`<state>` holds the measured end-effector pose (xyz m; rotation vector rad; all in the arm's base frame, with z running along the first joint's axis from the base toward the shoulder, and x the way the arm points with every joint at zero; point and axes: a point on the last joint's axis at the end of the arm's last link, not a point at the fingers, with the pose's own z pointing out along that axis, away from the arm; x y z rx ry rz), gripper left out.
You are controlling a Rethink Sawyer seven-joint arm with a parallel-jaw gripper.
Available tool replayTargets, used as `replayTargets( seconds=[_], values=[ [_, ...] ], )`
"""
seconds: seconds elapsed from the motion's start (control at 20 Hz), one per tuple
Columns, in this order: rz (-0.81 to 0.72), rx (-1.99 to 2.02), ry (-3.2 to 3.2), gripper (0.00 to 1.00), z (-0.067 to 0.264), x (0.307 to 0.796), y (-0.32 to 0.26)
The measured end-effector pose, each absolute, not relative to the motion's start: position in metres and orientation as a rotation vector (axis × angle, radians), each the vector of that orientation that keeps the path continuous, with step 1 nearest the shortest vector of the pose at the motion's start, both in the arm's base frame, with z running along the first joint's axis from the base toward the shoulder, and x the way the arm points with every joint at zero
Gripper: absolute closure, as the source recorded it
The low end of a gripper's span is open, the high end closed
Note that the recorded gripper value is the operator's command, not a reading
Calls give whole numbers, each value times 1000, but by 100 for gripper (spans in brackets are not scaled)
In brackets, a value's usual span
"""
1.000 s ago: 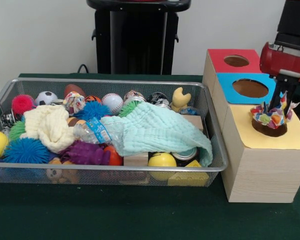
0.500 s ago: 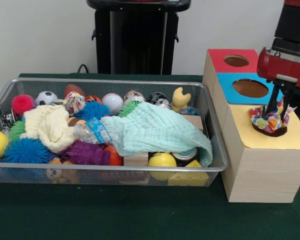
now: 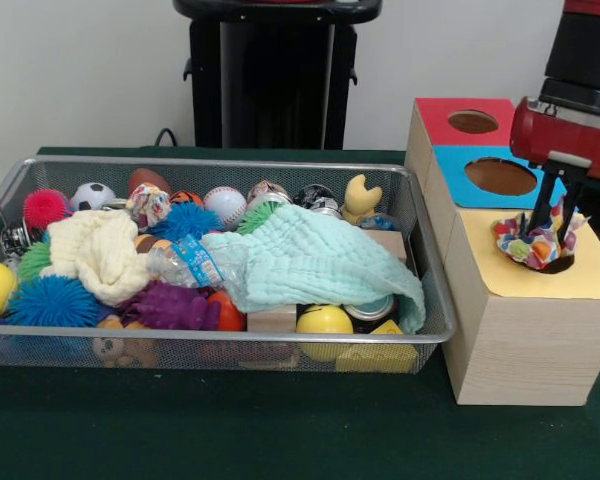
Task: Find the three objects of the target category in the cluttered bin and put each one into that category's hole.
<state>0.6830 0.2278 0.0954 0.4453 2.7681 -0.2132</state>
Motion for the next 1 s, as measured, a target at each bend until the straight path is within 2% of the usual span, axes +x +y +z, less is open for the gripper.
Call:
replayTargets(
  seconds=[1.0],
  values=[
    [-216, 447, 2673, 100, 87, 698, 211]
  ],
)
